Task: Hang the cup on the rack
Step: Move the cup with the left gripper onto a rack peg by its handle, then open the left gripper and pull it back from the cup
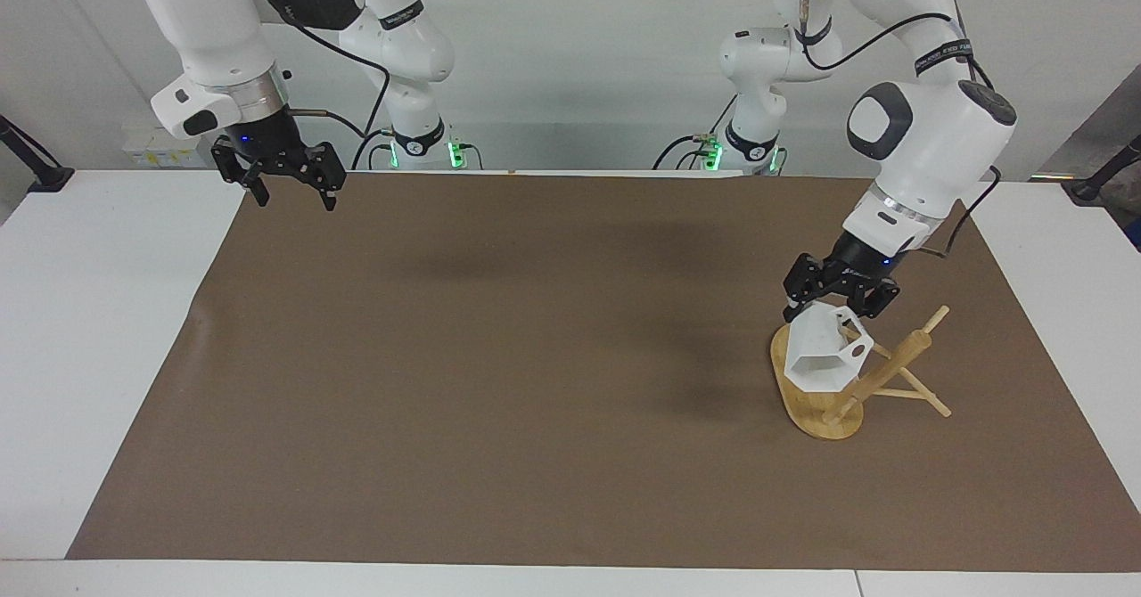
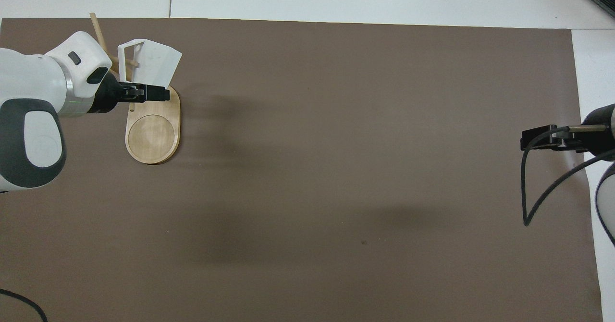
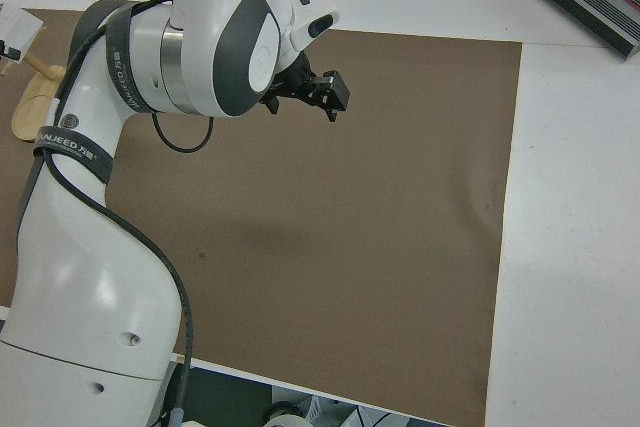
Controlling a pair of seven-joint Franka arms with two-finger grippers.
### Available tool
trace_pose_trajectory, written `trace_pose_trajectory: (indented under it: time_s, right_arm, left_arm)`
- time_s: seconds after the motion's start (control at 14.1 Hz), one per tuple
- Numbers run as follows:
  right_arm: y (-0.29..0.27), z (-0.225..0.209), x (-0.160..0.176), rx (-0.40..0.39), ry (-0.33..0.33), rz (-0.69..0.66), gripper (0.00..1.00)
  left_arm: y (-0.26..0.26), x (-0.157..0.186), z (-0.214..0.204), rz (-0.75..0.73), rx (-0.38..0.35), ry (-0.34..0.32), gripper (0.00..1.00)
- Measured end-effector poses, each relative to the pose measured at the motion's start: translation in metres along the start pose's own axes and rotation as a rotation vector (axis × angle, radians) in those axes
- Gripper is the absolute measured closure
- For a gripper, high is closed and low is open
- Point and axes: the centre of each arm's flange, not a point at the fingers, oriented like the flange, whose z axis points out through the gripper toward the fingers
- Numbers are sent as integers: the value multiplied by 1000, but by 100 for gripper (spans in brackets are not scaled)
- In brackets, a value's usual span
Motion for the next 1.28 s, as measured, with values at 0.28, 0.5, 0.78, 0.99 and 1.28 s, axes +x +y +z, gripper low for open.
trace_pose_trajectory:
  time_s: [0.28,0.5,0.78,0.99,1.28]
  right_arm:
    - [0,0,0,0,0,0,0]
    - [0,0,0,0,0,0,0]
    - [0,0,0,0,0,0,0]
    - [0,0,0,0,0,0,0]
    - [0,0,0,0,0,0,0]
  left_arm:
    - [-3,0,1,-89,43,-4,24]
    - [-6,-2,2,-142,47,-22,24]
    - [-17,-5,2,-149,93,-53,24]
    - [-19,-5,0,-119,141,-51,9]
    - [-19,-9,-20,-118,152,-75,0]
